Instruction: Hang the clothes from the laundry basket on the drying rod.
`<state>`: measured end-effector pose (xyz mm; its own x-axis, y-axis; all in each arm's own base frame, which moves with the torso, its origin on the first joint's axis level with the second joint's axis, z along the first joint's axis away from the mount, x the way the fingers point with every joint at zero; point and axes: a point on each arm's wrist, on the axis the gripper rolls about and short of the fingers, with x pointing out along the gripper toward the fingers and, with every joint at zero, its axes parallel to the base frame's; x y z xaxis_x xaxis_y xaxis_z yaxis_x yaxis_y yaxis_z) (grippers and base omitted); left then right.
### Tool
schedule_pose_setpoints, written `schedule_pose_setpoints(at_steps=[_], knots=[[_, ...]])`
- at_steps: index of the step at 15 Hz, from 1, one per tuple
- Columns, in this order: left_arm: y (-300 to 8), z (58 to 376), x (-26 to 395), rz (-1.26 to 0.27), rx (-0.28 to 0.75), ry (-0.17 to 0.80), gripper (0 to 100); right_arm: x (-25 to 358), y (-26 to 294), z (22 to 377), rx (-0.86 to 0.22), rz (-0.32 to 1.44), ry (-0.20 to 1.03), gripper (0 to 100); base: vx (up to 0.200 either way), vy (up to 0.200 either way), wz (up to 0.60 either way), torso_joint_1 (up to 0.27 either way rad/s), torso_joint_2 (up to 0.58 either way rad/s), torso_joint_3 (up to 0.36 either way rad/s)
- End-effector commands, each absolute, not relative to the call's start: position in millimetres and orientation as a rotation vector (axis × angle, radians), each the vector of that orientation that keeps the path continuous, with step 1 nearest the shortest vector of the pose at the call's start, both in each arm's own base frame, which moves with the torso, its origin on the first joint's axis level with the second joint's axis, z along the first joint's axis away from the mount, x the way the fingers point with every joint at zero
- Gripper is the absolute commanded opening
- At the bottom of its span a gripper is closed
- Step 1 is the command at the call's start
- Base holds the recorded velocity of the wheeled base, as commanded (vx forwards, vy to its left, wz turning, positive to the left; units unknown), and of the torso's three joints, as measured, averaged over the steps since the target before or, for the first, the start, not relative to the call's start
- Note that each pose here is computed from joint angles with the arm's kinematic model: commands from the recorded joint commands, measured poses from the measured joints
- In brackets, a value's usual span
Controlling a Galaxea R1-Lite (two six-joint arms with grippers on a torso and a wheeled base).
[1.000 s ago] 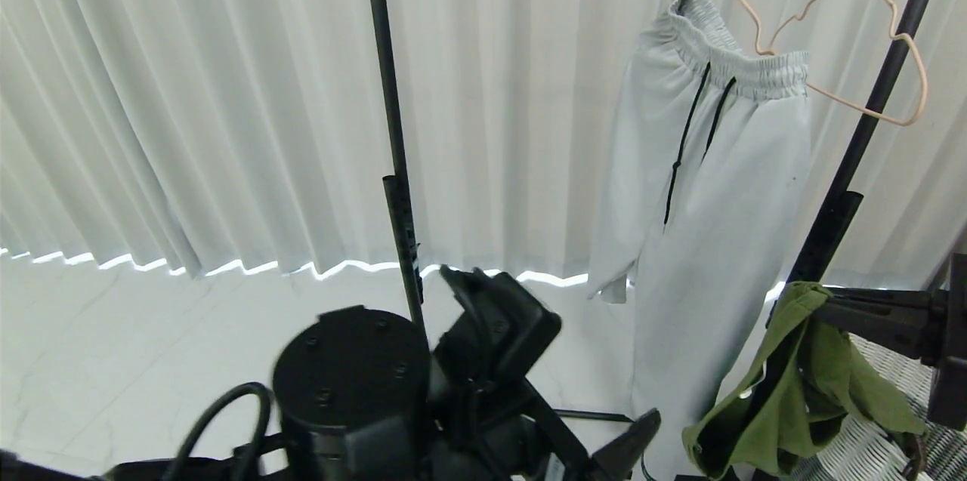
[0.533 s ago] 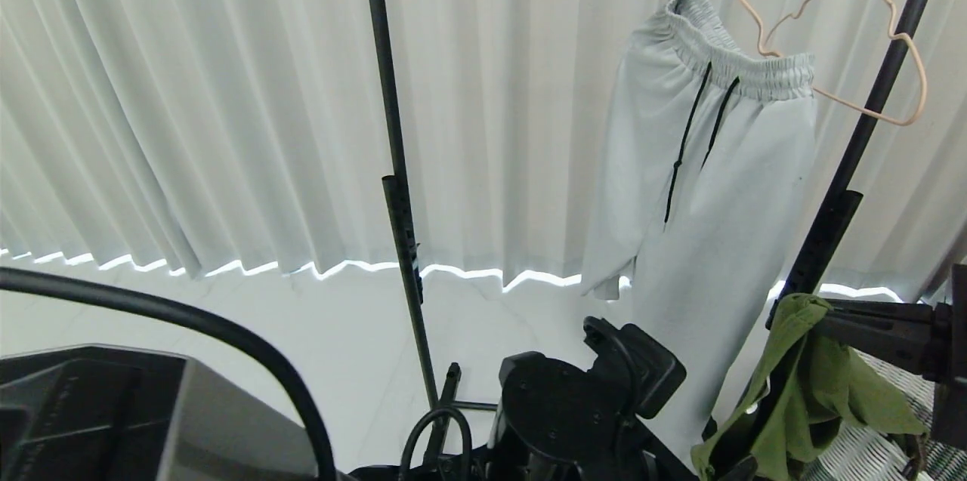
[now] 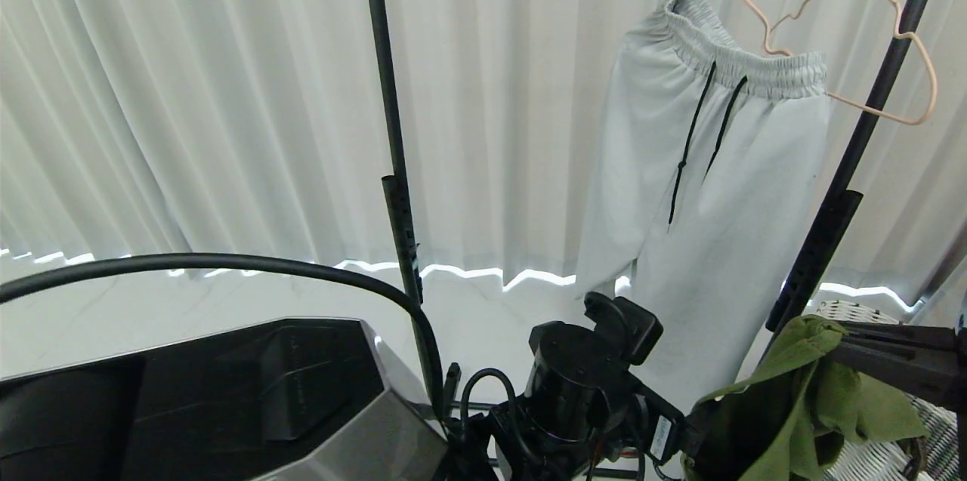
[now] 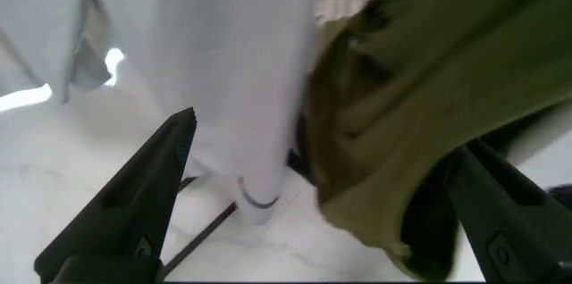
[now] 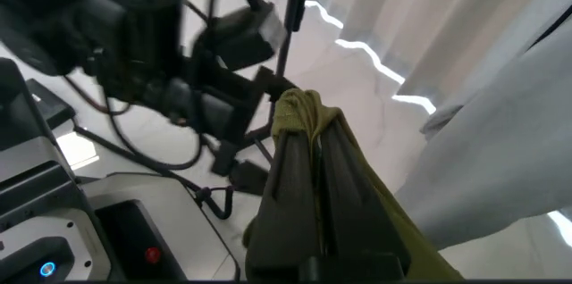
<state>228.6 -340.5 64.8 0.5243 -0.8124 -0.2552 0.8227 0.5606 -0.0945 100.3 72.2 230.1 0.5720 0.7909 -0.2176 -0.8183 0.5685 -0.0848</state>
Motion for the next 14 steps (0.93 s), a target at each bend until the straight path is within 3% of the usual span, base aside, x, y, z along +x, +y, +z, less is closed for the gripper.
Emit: schedule_pose_setpoints(at_steps=[1,9,14], knots=[[-340.0,39.8,235.9,-0.953,0.066,0.339,100,99.2,71.8,230.1,-0.184,0.952,0.158,0,0.000,0.000,0.00,0.000,0.00,0.000],[-325.9,13.2,216.4,-0.968,0.123,0.440,100,99.3,71.6,230.6,-0.181,0.950,0.158,0,0.000,0.000,0.00,0.000,0.00,0.000],[-317.8,8.9,200.6,-1.003,0.099,0.378,100,100.3,72.2,230.2,-0.183,0.950,0.160,0,0.000,0.000,0.00,0.000,0.00,0.000]])
